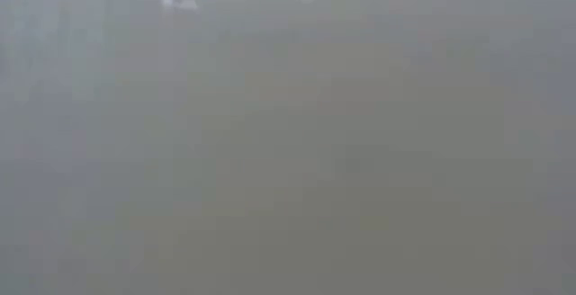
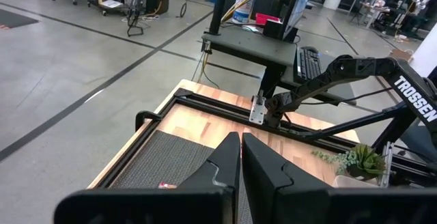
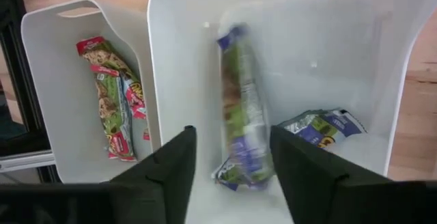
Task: Pick and place Granola Bars by type
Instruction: Put the blue granola bar into the white bin
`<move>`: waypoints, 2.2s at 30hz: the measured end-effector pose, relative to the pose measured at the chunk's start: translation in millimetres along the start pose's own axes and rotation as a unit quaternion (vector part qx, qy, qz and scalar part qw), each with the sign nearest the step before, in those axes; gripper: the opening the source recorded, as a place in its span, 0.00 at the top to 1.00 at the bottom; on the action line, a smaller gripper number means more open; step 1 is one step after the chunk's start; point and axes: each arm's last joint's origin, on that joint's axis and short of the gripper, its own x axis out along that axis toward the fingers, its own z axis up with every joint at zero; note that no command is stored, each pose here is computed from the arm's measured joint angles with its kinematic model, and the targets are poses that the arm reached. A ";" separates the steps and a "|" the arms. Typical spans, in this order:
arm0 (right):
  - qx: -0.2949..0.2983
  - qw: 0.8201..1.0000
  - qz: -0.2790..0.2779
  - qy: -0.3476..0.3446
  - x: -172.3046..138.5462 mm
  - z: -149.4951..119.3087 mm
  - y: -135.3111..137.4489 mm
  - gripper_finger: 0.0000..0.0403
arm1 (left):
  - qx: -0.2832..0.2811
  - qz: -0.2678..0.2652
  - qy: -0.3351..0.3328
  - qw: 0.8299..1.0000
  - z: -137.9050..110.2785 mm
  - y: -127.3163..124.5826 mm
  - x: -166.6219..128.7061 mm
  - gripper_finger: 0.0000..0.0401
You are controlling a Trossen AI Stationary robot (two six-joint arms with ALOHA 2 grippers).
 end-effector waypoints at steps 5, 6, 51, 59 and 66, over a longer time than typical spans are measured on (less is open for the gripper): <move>0.000 1.000 0.000 0.000 -0.4 0.2 0.1 0.47 | 0.000 0.000 0.000 1.000 0.0 0.0 0.0 1.00; 0.000 1.000 0.000 0.000 -0.4 0.2 0.1 0.46 | 0.000 0.000 0.000 1.000 0.0 0.1 0.0 1.00; -0.056 0.998 0.026 0.019 -24.1 -0.7 15.3 0.98 | 0.000 0.000 0.000 1.000 0.0 0.0 -0.1 1.00; -0.107 0.993 0.050 -0.024 -89.2 16.8 36.5 0.98 | 0.000 0.000 0.000 1.000 0.1 0.0 -0.1 1.00; -0.153 0.985 0.052 -0.059 -139.6 37.6 49.5 0.98 | 0.000 0.000 0.000 1.000 0.1 0.0 -0.1 1.00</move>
